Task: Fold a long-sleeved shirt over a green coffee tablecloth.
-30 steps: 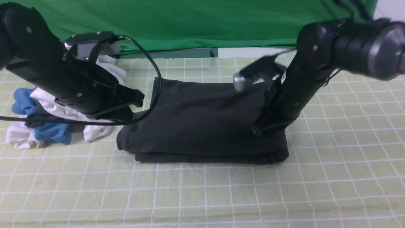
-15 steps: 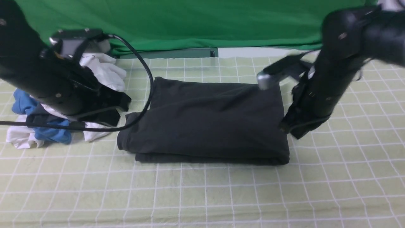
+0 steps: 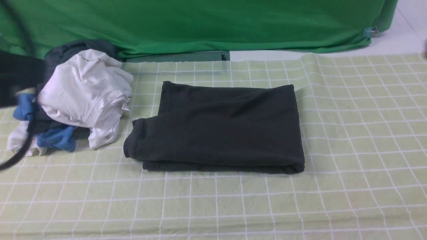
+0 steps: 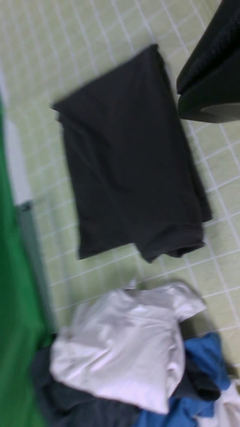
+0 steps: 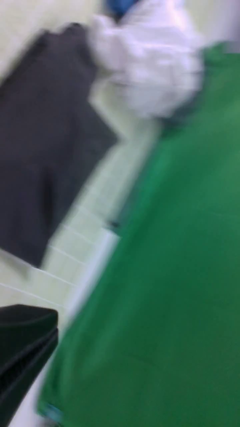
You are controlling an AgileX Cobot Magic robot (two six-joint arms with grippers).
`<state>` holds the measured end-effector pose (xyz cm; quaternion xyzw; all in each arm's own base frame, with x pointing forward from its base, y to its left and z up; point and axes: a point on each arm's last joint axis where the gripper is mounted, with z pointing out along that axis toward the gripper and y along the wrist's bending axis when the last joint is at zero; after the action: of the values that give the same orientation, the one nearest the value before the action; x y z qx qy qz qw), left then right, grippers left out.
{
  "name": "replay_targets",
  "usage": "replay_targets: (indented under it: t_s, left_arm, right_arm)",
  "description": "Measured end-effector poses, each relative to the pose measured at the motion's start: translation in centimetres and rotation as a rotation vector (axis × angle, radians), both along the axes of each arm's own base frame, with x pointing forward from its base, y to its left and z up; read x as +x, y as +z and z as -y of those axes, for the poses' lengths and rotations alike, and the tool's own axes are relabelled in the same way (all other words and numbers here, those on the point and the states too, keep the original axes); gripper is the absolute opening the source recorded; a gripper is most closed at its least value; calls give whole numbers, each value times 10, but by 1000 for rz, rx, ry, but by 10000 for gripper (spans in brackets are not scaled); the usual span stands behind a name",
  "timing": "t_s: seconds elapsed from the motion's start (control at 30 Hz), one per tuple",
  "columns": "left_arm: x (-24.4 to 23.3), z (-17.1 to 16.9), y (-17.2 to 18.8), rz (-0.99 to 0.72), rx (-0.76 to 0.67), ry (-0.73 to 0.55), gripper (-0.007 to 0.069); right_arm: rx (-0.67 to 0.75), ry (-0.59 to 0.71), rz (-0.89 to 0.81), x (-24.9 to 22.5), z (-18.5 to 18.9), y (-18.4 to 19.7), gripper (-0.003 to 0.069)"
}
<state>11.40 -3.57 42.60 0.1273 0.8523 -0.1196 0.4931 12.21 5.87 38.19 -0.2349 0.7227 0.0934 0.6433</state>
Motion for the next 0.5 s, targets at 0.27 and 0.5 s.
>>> replay_targets:
  t_s: [0.27, 0.5]
  left_arm:
    - [-68, -12, -49, 232, -55, 42, 11]
    - [-69, -15, -112, 283, -88, 86, 11]
  right_arm:
    - [131, -17, 239, -60, 29, -40, 3]
    - [189, -19, 299, -72, 35, -38, 25]
